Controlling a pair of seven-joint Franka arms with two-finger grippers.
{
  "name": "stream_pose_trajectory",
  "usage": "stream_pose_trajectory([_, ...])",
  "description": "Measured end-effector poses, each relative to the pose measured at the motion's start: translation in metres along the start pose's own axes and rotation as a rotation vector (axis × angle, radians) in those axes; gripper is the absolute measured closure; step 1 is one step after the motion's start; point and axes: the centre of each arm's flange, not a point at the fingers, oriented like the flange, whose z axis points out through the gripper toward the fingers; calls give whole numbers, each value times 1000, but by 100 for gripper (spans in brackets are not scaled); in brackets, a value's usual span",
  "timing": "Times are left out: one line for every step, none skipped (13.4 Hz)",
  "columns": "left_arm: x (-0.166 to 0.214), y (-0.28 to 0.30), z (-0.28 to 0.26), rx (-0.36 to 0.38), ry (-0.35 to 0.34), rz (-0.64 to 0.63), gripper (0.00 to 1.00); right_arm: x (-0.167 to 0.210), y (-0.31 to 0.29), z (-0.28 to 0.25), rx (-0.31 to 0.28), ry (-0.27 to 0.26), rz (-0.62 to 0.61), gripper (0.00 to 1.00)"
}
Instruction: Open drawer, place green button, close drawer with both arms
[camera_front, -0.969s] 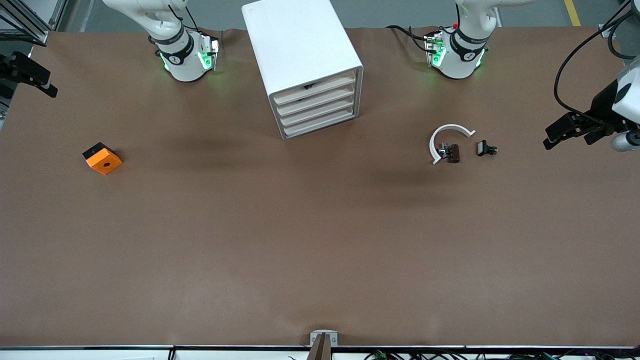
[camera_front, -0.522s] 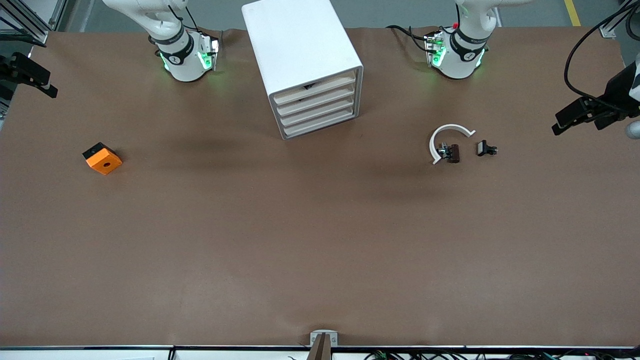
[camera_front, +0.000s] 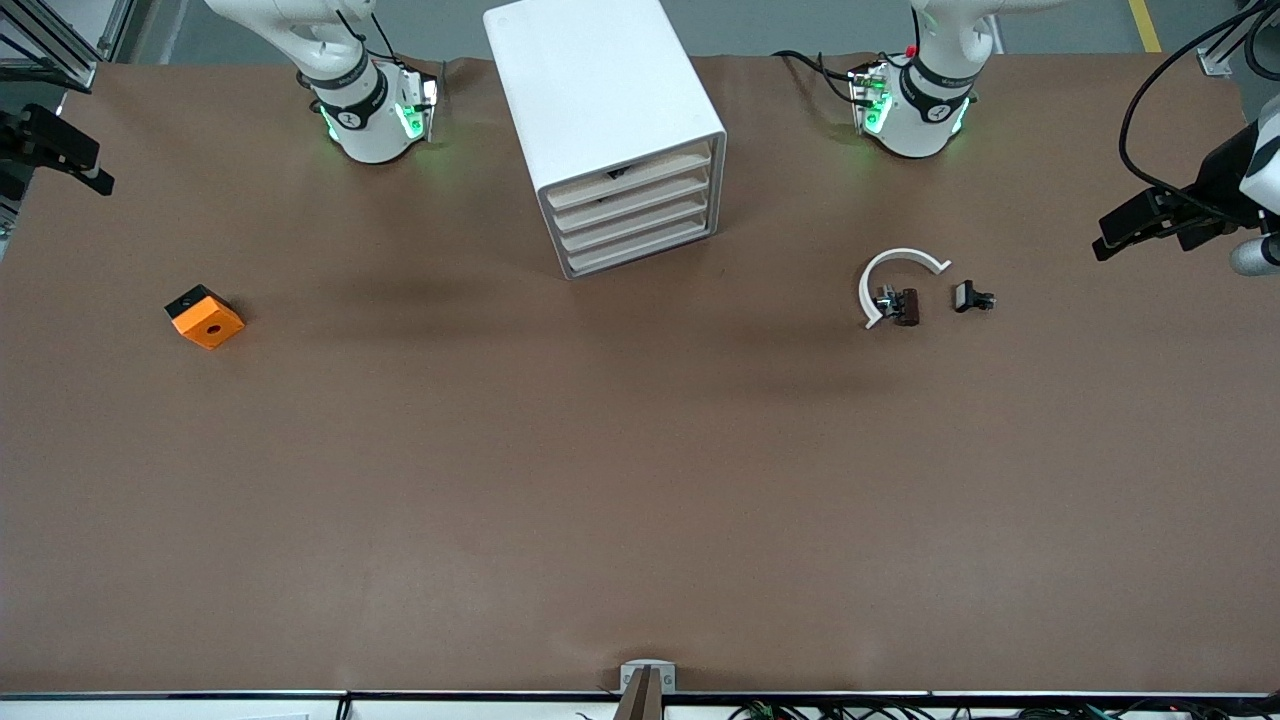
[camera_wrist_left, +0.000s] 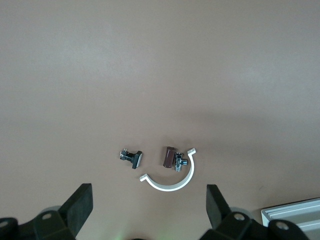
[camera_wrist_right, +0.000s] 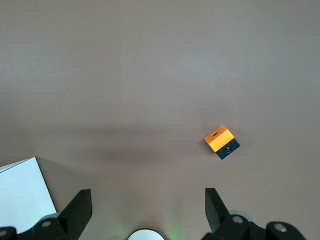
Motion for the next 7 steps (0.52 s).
stream_pose_trajectory([0, 0, 0, 0, -1, 14, 0, 0, 1, 0, -7, 1, 1, 0])
stream_pose_trajectory([0, 0, 0, 0, -2, 28, 0, 0, 2, -1, -21, 2, 2, 0])
stream_pose_trajectory([0, 0, 0, 0, -3, 32, 0, 0, 3, -1, -30, 5, 2, 0])
stream_pose_trajectory([0, 0, 0, 0, -3, 32, 0, 1, 3, -2, -33, 6, 2, 0])
stream_pose_trajectory([0, 0, 0, 0, -3, 32, 0, 1, 3, -2, -34, 7, 3, 0])
stream_pose_trajectory([0, 0, 1, 0, -4, 32, 0, 1, 3, -2, -34, 7, 3, 0])
stream_pose_trajectory([0, 0, 1, 1, -5, 33, 0, 1, 4, -2, -34, 7, 3, 0])
